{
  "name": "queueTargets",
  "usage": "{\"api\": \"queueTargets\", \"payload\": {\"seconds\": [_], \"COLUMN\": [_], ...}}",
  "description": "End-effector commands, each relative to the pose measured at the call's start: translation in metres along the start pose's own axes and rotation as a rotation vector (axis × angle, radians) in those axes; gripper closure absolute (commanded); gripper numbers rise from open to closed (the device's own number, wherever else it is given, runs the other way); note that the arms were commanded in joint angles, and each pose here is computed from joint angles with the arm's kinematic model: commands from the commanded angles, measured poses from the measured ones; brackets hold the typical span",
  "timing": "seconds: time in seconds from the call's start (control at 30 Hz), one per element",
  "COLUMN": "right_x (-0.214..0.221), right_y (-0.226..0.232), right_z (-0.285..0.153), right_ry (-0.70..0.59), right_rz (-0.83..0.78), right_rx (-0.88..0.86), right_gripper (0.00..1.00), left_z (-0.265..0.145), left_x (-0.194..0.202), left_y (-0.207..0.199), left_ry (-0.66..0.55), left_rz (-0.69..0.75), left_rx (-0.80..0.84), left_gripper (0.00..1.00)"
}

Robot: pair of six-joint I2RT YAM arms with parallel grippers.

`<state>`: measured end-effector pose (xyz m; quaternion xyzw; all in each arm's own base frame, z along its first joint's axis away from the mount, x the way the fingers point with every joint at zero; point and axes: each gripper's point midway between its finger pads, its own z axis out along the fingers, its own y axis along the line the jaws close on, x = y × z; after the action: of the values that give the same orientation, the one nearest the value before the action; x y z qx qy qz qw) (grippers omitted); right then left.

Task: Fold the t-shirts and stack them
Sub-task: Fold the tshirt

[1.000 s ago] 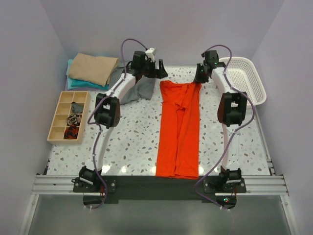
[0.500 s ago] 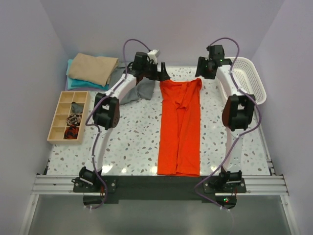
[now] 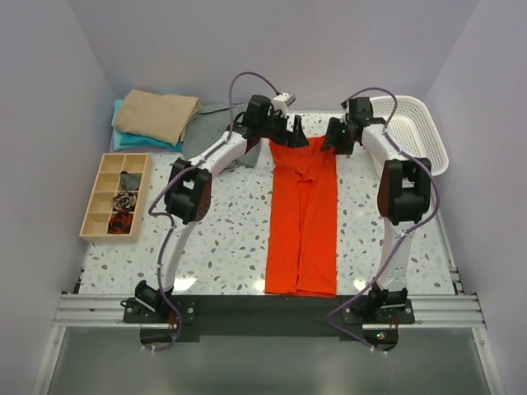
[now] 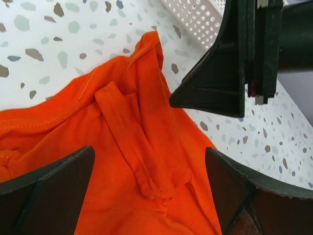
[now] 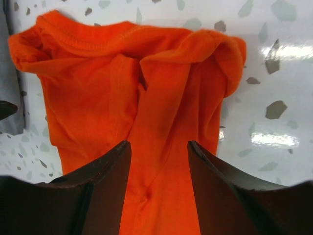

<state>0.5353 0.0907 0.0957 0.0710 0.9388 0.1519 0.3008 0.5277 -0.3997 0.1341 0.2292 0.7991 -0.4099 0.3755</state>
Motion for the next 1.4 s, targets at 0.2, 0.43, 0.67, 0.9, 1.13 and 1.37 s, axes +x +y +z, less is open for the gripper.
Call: {"api": "queueTargets", "payload": {"seconds": [0.2,0.43,0.67,0.9,1.13,1.37], "right_x": [0.07,0.103,0.086,0.047,0.019,0.01], "right_y": [0.013,-0.026,-0.012,0.006,0.043,0.102], "right_z": [-0.001,0.018,0.03,0.016,-0.026,-0.027], "right_ry": [0.112,0.205,0.171,0.062,-0.03,-0.05], "right_rz": [0.064,0.093,0.05,-0.021,-0.078,-0.2], "right_rx": [-0.139,0.048,-0.038,-0.096,-0.183,-0.196], "right_gripper": [0.48,0.48,0.48,0.45,0.45,0.45], "left_z": [0.009,0.028,0.025,0.002,-0.03,-0.085], "left_x": [0.056,0.086,0.058,0.009,-0.04,-0.079], "left_y": [0.009,0.046,0.088,0.078,-0.001,-0.031], "left_ry": [0.066,0.145,0.076,-0.037,-0.166,-0.294], "left_rz": [-0.066,-0.094,-0.088,0.014,0.093,0.113], "left_rx": [-0.013,-0.115,-0.174,-0.174,-0.003,-0.179], "left_gripper": [0.0,0.0,0.0,0.0,0.0,0.0]}}
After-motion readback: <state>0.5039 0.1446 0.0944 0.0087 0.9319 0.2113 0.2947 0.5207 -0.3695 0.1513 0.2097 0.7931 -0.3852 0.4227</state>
